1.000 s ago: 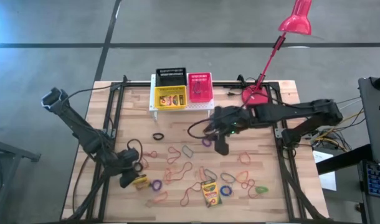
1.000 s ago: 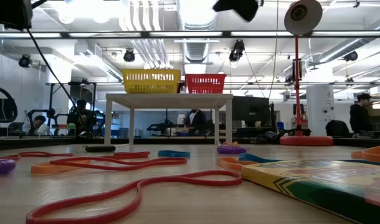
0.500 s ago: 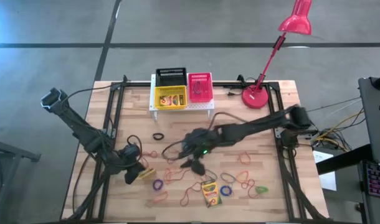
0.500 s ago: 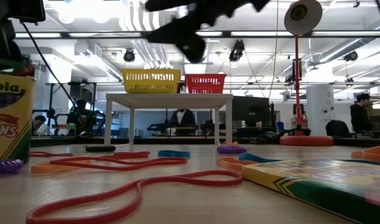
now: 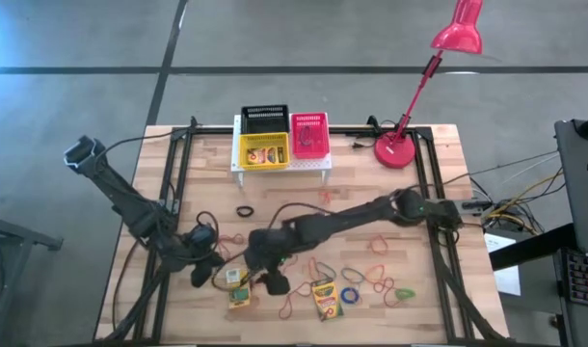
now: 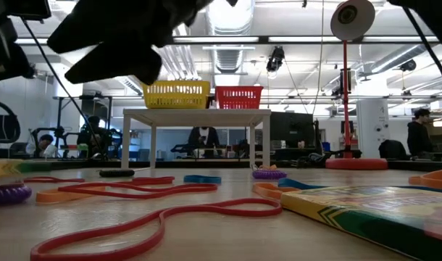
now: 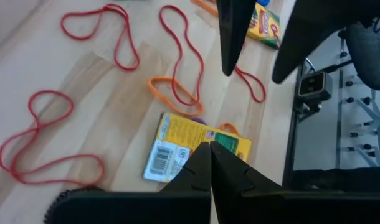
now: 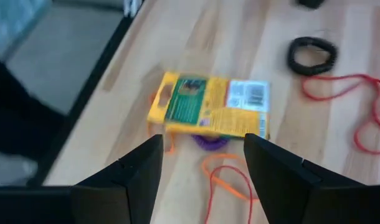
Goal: Pick & Place Office Desk Supplies
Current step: Put the yellow crayon box into the yellow basket on the shelf
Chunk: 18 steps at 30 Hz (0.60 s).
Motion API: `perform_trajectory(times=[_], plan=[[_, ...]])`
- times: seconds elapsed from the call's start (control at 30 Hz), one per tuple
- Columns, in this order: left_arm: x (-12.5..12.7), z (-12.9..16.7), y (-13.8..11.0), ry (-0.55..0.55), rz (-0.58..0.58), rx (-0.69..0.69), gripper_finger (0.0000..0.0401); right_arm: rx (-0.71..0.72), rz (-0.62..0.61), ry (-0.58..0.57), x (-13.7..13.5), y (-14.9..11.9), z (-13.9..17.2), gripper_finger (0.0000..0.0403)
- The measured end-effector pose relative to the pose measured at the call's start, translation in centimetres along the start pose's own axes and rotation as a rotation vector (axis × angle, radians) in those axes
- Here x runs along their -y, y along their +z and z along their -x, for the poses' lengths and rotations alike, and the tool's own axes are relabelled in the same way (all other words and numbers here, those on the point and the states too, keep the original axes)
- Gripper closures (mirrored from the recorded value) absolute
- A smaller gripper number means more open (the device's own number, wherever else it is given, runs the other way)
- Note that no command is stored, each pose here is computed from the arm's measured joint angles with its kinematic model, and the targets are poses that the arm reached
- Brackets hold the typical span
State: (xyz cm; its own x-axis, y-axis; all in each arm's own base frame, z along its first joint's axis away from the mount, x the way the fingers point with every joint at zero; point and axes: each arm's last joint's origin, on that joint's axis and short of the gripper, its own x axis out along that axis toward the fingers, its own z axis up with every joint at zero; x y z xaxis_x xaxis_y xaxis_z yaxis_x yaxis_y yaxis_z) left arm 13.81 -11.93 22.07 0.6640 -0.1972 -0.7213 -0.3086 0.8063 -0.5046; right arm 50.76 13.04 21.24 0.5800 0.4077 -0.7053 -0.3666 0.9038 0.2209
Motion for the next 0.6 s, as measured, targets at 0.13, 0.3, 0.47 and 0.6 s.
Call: perform_trajectory(times=[0.13,0.3,0.47,0.6], plan=[[0.1,0.1,-0.7,-0.005,0.061,-0.024,0.0401,-0.046,0.164,0.033,-2.1,0.1,-1.9,0.0184],[-0.8,-0.4,-2.6,0.015,0.17,-0.071,0.0401,-0.043,0.359,0.012,-4.3,-0.3,-4.6,0.0184],[-2.1,-1.3,-4.3,0.02,0.241,-0.095,0.0401,-0.039,0.511,-0.17,-5.8,-0.8,-6.6,0.0184],[-2.9,-2.5,-5.1,-0.039,0.265,-0.068,0.0401,-0.049,0.588,-0.195,-6.1,-1.5,-7.9,0.0184]])
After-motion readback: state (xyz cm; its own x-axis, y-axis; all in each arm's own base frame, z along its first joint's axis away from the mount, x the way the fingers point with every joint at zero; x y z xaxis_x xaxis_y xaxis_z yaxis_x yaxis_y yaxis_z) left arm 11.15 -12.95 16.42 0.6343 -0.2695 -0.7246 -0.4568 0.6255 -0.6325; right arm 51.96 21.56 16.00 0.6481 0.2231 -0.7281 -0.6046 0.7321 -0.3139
